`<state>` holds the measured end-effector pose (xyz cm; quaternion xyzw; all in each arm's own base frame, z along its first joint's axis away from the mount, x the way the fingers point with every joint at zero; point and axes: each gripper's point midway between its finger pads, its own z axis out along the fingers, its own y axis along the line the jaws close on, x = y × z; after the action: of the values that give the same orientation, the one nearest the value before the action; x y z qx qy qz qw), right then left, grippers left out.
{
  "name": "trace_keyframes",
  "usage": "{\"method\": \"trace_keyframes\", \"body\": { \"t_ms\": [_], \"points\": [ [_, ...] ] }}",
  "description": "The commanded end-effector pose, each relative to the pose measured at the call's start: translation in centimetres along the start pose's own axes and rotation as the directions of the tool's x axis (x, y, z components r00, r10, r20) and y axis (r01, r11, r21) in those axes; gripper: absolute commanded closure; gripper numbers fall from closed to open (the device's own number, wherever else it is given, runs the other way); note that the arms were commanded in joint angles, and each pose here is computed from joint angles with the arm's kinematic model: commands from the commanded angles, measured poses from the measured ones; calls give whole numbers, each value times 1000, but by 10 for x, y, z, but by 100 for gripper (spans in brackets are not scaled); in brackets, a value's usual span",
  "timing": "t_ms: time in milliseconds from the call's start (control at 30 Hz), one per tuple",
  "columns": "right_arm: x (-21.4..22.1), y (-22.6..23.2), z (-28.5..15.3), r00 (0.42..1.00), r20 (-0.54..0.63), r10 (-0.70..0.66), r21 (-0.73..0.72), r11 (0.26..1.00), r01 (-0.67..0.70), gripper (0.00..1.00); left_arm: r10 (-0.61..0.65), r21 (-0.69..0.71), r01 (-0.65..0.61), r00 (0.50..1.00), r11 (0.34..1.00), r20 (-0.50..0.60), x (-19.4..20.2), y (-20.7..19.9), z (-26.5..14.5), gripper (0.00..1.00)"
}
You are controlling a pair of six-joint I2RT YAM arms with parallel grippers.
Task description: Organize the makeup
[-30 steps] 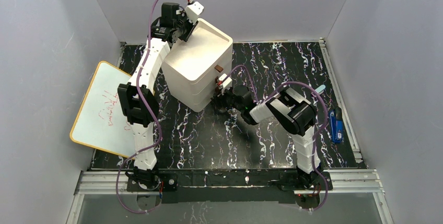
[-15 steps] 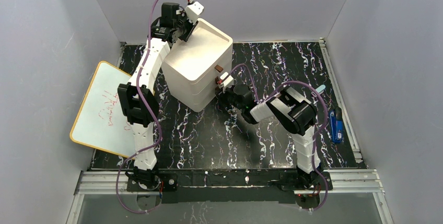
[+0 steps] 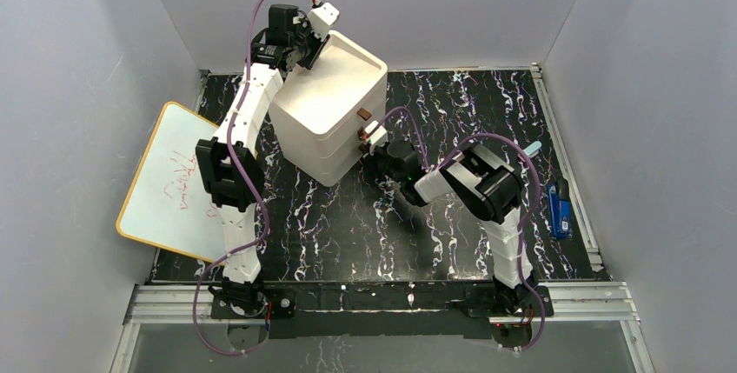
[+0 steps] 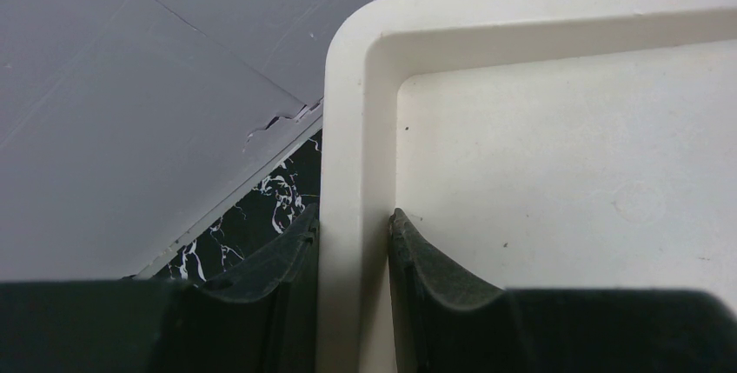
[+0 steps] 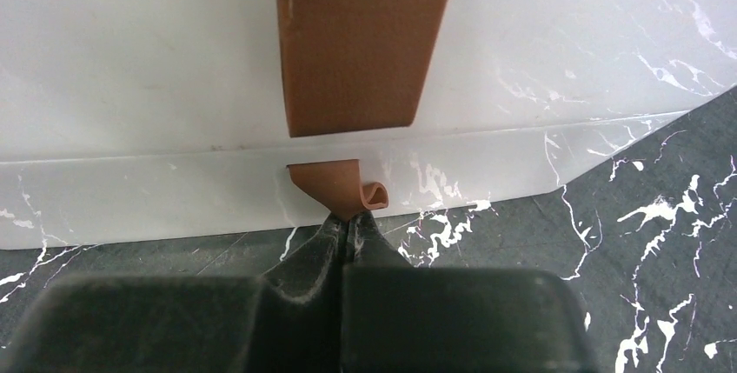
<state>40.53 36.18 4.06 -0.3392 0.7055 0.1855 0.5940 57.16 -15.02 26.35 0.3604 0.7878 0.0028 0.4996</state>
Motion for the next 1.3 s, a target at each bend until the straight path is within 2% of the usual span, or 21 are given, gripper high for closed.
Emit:
{"method": "trace_keyframes", "body": {
  "t_ms": [0, 233, 500, 967, 1267],
  "points": [
    [-54, -21, 9, 987, 159, -26, 79, 997, 13, 99, 66, 223, -3, 959, 975, -276, 84, -83, 26, 100],
    [-50, -27, -13, 988, 151, -17, 117, 993, -1, 99, 66, 224, -2, 958, 975, -280, 85, -83, 27, 100],
    [-49, -37, -59, 992, 127, -6, 174, 985, -17, 99, 67, 224, -3, 958, 974, -278, 84, -84, 27, 100],
    [-18, -56, -143, 999, -28, 20, 301, 953, -11, 99, 64, 224, -2, 960, 975, -273, 83, -83, 27, 100],
    [-5, -68, -163, 990, -119, 77, 391, 920, -24, 99, 64, 224, -2, 960, 975, -271, 81, -83, 25, 100]
  ]
}}
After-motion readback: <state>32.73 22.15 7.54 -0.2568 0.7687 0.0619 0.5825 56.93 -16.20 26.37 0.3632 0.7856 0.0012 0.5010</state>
